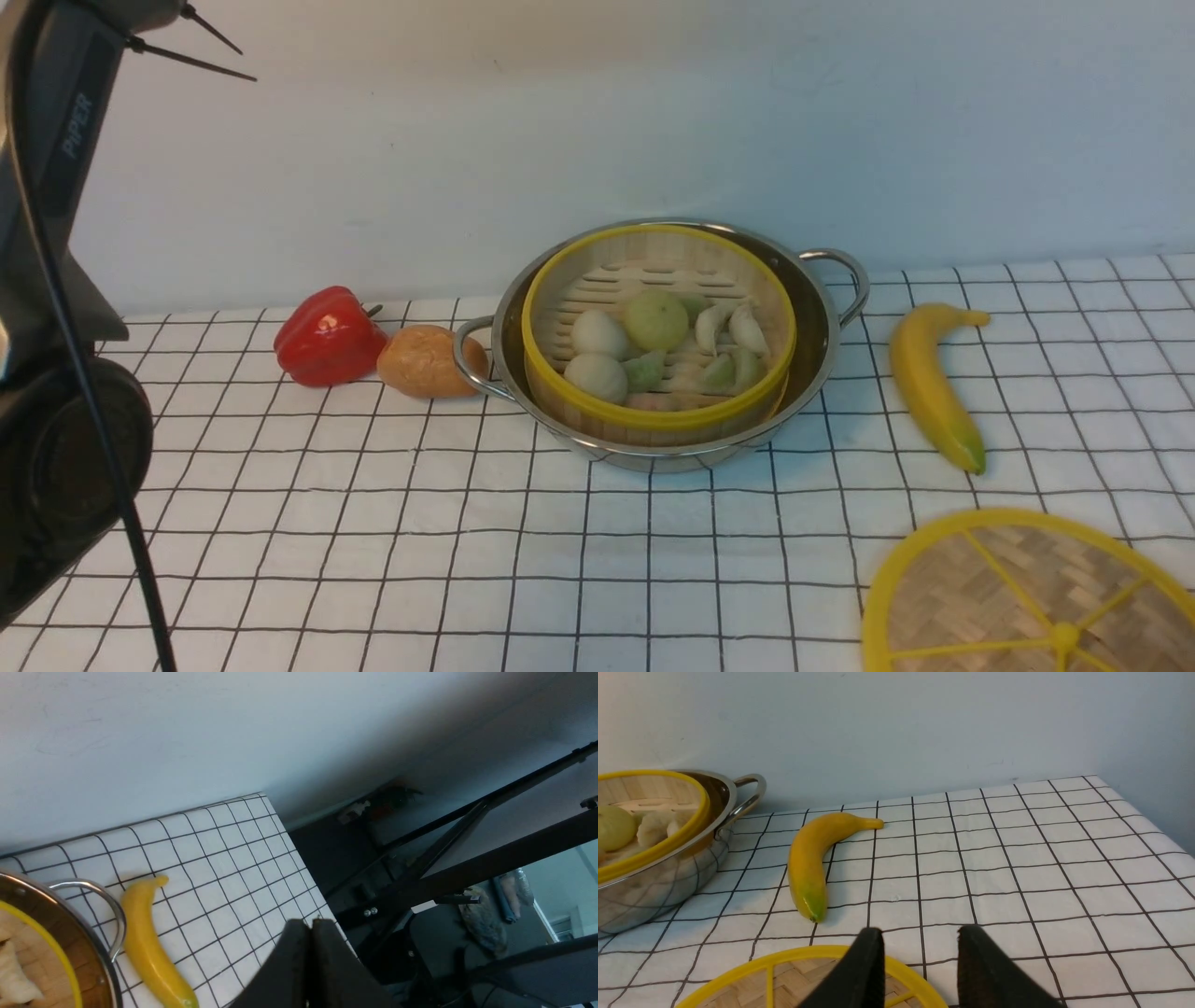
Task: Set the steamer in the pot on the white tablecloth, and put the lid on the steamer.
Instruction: 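Move the gripper down to the bamboo steamer lid and grasp its center knob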
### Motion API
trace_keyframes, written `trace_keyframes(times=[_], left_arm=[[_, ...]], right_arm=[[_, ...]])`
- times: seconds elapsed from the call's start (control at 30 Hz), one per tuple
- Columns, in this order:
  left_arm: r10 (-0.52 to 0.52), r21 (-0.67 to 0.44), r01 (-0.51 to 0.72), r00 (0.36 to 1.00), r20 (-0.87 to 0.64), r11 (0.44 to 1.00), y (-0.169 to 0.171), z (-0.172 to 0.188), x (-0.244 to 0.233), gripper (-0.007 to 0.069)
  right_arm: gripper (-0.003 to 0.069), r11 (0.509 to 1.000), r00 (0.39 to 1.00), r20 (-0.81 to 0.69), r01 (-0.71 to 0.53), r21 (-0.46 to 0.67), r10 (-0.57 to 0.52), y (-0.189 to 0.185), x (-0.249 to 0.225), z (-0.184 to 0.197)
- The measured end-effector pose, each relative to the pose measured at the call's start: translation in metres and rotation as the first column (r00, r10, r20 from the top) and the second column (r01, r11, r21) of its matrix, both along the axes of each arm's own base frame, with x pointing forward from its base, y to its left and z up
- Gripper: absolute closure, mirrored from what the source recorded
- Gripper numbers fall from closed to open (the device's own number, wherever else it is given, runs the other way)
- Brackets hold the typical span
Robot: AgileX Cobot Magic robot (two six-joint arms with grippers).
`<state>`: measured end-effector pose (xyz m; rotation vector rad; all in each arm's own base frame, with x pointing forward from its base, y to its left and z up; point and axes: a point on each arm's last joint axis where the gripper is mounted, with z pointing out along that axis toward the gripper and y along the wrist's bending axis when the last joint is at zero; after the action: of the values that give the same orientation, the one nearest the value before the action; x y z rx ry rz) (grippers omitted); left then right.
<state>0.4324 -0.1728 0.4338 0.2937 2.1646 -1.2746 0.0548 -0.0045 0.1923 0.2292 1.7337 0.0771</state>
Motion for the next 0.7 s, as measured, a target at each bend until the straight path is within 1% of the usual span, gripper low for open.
trace_keyframes(times=[0.07,0.17,0.2,0.23,0.27,0.3,0.37,0.43,0.47,0.5,0.57,0.7], left_arm=[[-0.007,0.014,0.006,1.000,0.022,1.000,0.000,0.000,0.000,0.0634],[-0.041,0.125,0.019,0.985,0.170,0.992,0.008,0.001,0.001,0.0634],[-0.070,0.190,0.023,0.968,0.242,0.982,0.010,0.003,-0.001,0.0634],[-0.067,0.197,0.019,0.967,0.244,0.980,0.011,0.004,-0.001,0.0634],[-0.111,0.308,0.006,0.939,0.324,0.952,0.017,0.006,-0.006,0.0626],[-0.143,0.366,-0.001,0.919,0.368,0.931,0.020,0.012,-0.013,0.0625],[-0.196,0.482,-0.026,0.893,0.404,0.876,0.027,0.019,-0.032,0.0624],[-0.229,0.565,-0.037,0.891,0.392,0.824,0.036,0.024,-0.059,0.0624],[-0.231,0.576,-0.040,0.892,0.389,0.816,0.038,0.024,-0.062,0.0624],[-0.233,0.601,-0.040,0.900,0.369,0.798,0.044,0.024,-0.078,0.0624],[-0.194,0.646,-0.100,0.909,0.368,0.756,0.060,0.017,-0.115,0.0624],[-0.093,0.651,-0.235,0.900,0.426,0.722,0.089,-0.022,-0.173,0.0624]], right_arm=[[0.0416,1.000,1.000,0.000,0.000,0.000,0.000,0.000,0.000,0.000],[0.0416,1.000,1.000,0.000,0.000,0.000,0.000,0.000,0.000,0.000],[0.0416,1.000,1.000,0.000,0.000,0.000,0.000,0.000,0.000,0.000],[0.0416,1.000,1.000,0.000,0.000,0.000,0.000,0.000,0.000,0.000],[0.0416,1.000,1.000,0.000,0.000,0.000,0.000,0.000,0.000,0.000],[0.0416,1.000,1.000,0.000,0.000,0.000,0.000,0.000,0.000,0.000],[0.0416,1.000,1.000,0.000,0.000,0.000,0.000,0.000,0.000,0.000],[0.0416,1.000,1.000,0.000,0.000,0.000,0.000,0.000,0.000,0.000],[0.0416,1.000,1.000,0.000,0.000,0.000,0.000,0.000,0.000,0.000],[0.0416,1.000,1.000,0.000,0.000,0.000,0.000,0.000,0.000,0.000],[0.0416,1.000,1.000,0.000,0.000,0.000,0.000,0.000,0.000,0.000],[0.0416,1.000,1.000,0.000,0.000,0.000,0.000,0.000,0.000,0.000]])
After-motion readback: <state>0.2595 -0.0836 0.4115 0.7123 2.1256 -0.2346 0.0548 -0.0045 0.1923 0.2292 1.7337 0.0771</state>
